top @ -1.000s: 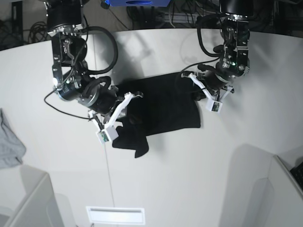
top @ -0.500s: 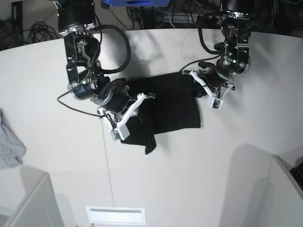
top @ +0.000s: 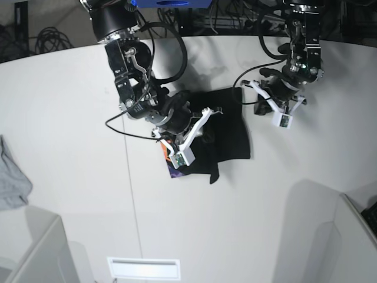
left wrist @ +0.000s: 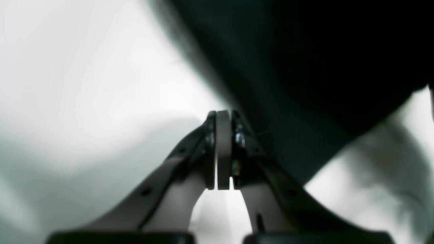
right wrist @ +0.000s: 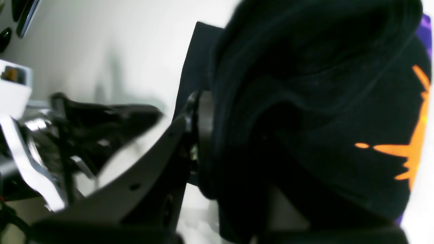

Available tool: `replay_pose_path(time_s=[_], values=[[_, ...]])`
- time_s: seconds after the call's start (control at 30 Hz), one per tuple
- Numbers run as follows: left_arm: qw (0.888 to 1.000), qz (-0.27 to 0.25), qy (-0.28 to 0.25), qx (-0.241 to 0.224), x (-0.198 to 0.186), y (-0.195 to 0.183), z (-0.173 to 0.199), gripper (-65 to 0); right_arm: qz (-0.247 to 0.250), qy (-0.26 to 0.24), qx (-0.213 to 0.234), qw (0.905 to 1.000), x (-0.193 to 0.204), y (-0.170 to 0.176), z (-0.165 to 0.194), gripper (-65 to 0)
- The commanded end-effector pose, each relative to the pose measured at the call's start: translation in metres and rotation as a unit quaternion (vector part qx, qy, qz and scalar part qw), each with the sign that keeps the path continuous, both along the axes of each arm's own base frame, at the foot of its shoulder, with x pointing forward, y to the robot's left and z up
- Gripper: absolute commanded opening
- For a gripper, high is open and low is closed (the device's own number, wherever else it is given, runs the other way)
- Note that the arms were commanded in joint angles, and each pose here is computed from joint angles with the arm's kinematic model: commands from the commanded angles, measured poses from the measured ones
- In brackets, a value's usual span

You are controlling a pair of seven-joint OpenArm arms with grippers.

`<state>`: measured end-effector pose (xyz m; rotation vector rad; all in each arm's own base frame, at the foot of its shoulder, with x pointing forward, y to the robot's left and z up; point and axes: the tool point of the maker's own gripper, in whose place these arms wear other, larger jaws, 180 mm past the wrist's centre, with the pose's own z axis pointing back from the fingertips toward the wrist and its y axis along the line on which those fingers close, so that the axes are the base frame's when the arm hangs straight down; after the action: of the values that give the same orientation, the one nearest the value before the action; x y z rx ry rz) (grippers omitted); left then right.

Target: Fold the T-shirt properly

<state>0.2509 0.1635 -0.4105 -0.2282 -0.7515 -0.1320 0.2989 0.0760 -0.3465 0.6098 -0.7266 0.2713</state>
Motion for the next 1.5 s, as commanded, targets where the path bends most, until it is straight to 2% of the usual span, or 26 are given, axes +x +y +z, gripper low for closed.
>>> replay_pose_path(time_s=[0.0,0.23,0.37,0.6,0.83,1.0,1.07,1.17,1.33,1.47], values=[[1.0,0.008,-0.018,0.008,0.003,0.012,0.011,-65.0,-0.002,-0.02,0.019,0.9996,0.008,0.007,0.013,-65.0],[0.996,0.074,-0.017,0.036,-0.014,0.065,0.016,-65.0,-0.008,-0.015,0.033,0.9993,0.009,0.014,0.005,-65.0],[0.994,0.096,-0.014,0.046,-0.021,0.083,0.017,-65.0,-0.008,-0.014,0.037,0.9992,0.009,0.017,0.006,-65.0],[0.99,0.127,-0.01,0.058,-0.032,0.107,0.019,-65.0,0.044,-0.019,0.033,0.9983,-0.011,0.046,0.007,-65.0],[0.99,0.131,-0.01,0.059,-0.033,0.109,0.019,-65.0,0.041,-0.021,0.031,0.9985,-0.009,0.045,0.008,-65.0],[0.99,0.129,-0.009,0.057,-0.033,0.107,0.018,-65.0,0.023,-0.048,0.043,0.9977,0.001,0.042,0.016,-65.0],[0.99,0.131,-0.009,0.058,-0.034,0.109,0.019,-65.0,0.002,-0.049,0.036,0.9981,0.009,0.033,0.015,-65.0],[0.99,0.131,-0.003,0.059,-0.038,0.109,0.016,-65.0,-0.024,-0.046,0.028,0.9983,0.02,0.026,0.016,-65.0],[0.99,0.13,0.0,0.06,-0.041,0.109,0.015,-65.0,-0.022,-0.04,0.029,0.9985,0.016,0.028,0.015,-65.0],[0.99,0.131,0.0,0.06,-0.041,0.109,0.014,-65.0,-0.021,-0.017,0.026,0.9993,0.007,0.03,0.0,-65.0]])
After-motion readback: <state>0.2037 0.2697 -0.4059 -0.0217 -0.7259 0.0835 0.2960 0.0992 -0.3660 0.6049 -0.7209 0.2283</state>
